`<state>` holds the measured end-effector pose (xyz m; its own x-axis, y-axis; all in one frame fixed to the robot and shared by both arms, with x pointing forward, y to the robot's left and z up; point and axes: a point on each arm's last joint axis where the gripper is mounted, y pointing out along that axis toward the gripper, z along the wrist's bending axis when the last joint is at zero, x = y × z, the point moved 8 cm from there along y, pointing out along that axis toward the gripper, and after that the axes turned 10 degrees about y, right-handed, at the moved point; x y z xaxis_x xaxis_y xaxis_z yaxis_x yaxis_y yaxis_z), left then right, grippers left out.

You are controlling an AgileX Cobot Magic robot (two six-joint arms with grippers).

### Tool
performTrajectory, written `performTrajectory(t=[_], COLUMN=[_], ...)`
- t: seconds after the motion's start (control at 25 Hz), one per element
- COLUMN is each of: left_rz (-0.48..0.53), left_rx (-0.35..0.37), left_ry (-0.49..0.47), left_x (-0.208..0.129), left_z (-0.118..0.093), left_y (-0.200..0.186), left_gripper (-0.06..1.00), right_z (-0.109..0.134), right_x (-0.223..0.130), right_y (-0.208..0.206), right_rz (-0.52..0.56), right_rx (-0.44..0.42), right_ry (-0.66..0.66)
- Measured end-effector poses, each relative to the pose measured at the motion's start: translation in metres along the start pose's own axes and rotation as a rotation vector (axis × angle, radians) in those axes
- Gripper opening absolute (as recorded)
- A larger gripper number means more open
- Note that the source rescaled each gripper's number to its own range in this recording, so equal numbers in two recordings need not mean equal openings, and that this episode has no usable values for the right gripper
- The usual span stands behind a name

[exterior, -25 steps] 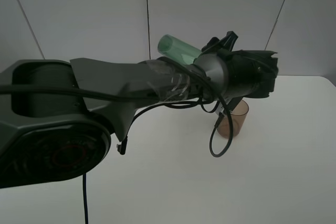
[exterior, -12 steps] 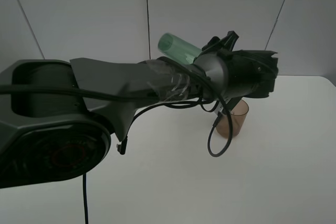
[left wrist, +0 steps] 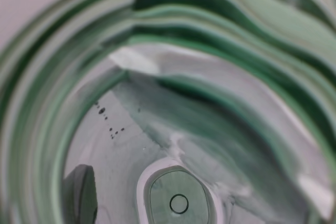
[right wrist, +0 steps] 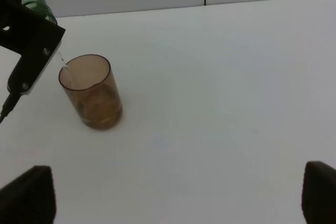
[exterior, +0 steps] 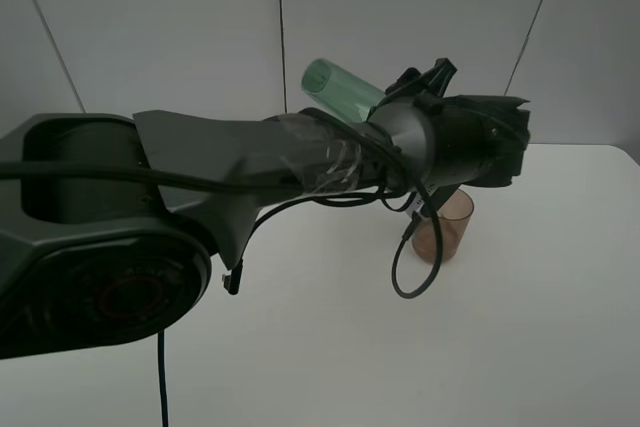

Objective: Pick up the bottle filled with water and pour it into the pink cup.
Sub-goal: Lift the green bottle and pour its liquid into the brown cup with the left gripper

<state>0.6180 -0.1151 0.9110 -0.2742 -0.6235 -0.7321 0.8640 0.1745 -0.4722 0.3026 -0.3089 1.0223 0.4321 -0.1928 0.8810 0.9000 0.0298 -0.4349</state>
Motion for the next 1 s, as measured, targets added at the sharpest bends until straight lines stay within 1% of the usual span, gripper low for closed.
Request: performTrajectory(t=[1.0], left_rz=[0.025], left_rx=[0.021], left_ry=[0.016], left_x=[-0.0043], left_z=[0.0036], left_y=[-0.0001], left_gripper=[0.01], right_z=[0.0], right_x=[0.0], right_y=[0.0], right_rz=[0.0], right_rx=[0.0], right_ry=[0.0])
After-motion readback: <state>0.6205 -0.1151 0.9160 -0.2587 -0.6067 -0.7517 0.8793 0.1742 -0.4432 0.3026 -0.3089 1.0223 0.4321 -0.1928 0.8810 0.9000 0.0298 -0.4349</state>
